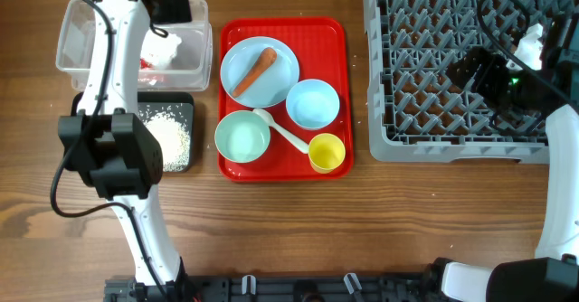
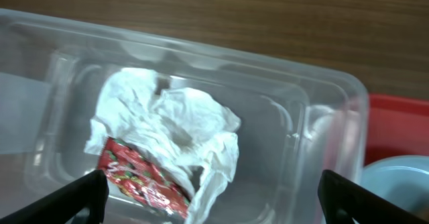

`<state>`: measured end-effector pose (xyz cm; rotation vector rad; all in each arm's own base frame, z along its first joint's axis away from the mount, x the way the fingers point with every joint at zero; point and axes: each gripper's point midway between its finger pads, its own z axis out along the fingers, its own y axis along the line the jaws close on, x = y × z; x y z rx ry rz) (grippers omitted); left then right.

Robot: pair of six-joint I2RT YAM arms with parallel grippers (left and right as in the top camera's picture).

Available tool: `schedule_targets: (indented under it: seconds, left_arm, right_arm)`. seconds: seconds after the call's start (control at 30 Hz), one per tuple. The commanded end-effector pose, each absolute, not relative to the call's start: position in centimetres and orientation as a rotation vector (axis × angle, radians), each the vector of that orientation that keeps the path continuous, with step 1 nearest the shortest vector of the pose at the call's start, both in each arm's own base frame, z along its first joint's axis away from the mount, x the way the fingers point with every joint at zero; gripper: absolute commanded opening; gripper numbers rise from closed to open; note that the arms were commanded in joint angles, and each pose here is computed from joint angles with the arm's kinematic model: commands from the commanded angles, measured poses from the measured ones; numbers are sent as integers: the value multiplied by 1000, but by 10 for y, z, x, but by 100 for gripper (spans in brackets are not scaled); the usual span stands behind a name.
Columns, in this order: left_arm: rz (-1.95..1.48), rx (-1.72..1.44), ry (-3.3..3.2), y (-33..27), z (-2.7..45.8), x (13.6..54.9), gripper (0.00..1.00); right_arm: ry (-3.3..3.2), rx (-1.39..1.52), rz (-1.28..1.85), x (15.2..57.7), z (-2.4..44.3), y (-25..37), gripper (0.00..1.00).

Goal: Sort waste into correct bins and load items into the dishwasher rack
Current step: 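Grasp the carrot on the blue plate with the left gripper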

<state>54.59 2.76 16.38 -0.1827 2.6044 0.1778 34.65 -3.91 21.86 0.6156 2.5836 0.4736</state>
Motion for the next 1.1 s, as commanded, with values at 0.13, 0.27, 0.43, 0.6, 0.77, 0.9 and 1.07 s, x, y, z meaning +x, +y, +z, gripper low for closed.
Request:
schedule_targets:
  seconds: [0.13,0.27,0.43,0.6,0.77,0.9,1.07]
  left_arm:
    - [-15,197,2675,-97,176,509,91]
    - [-53,402,2761,-134,127,500,91]
    - [-68,466,2894,-140,63,493,94]
    - [-210,621,2956,-156,25,479,94]
    - [-239,627,3009,-158,-2,474,76]
    - [-330,634,3009,-170,-4,470,35]
    - [-337,562,3036,-175,-4,467,21]
  right_arm:
    - [2585,600,476,350,219,-37,100]
    - [2585,599,476,350,219,-37,100]
    - [2588,576,470,350,219,-37,100]
    - [2588,577,470,350,219,-37,100]
    - [2587,576,470,350,219,-37,100]
    - [2588,577,471,350,219,-37,100]
    - [2585,575,470,350,220,-37,100]
